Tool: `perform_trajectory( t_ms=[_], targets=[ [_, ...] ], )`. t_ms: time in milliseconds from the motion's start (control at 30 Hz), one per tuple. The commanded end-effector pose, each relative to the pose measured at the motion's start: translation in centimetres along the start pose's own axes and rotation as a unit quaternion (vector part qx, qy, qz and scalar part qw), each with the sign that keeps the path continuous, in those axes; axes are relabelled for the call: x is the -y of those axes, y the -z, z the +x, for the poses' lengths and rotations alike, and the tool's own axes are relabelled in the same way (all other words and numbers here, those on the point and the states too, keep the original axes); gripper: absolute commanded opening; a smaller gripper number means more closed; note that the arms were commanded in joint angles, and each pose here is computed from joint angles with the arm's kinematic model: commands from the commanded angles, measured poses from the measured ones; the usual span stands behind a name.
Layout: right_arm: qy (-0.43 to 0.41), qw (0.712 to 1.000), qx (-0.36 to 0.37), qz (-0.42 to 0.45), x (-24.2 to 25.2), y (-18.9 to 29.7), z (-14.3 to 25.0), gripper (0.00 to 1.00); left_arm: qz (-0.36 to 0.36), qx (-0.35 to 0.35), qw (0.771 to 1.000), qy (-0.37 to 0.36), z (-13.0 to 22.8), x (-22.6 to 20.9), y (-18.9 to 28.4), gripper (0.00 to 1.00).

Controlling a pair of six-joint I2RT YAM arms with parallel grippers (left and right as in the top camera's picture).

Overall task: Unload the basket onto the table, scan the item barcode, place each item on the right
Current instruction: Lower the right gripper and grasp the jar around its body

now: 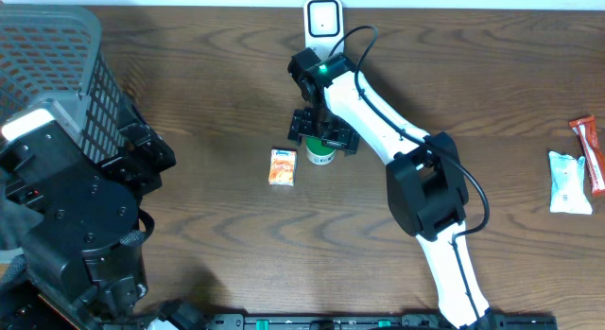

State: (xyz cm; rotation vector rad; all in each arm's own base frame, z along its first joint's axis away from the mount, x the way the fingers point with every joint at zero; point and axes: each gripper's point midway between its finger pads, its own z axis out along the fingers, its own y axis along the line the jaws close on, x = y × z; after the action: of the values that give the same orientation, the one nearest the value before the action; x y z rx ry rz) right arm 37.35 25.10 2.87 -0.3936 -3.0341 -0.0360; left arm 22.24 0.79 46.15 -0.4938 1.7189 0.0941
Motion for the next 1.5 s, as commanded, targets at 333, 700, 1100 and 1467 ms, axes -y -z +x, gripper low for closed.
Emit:
perform_trajectory(
  t_ms=[333, 700, 1100, 1467],
  targets=[
    [0.004, 1.0, -0.001, 0.019, 0.1, -2.4, -0.7, 0.8, -0.012, 0.006, 1.0, 0.0, -0.2, -0.4, -0.1, 0.98],
    [0.004, 1.0, -0.002, 0.02, 0.3, -2.3, -0.9, 0.63, -0.012, 0.006, 1.0, 0.0, -0.2, -0.4, -0.1, 0.98],
    [-0.008, 0.988, -0.137, -0.067, 1.6, 0.1, 0.6, 0.6, -0.012, 0.006, 1.0, 0.0, -0.2, -0.4, -0.1, 0.98],
    [-0.056, 0.956, -0.234, -0.169, 2.9, 2.6, 0.5, 0.6, -0.012, 0.006, 1.0, 0.0, -0.2, -0.4, -0.1, 0.98]
  ],
)
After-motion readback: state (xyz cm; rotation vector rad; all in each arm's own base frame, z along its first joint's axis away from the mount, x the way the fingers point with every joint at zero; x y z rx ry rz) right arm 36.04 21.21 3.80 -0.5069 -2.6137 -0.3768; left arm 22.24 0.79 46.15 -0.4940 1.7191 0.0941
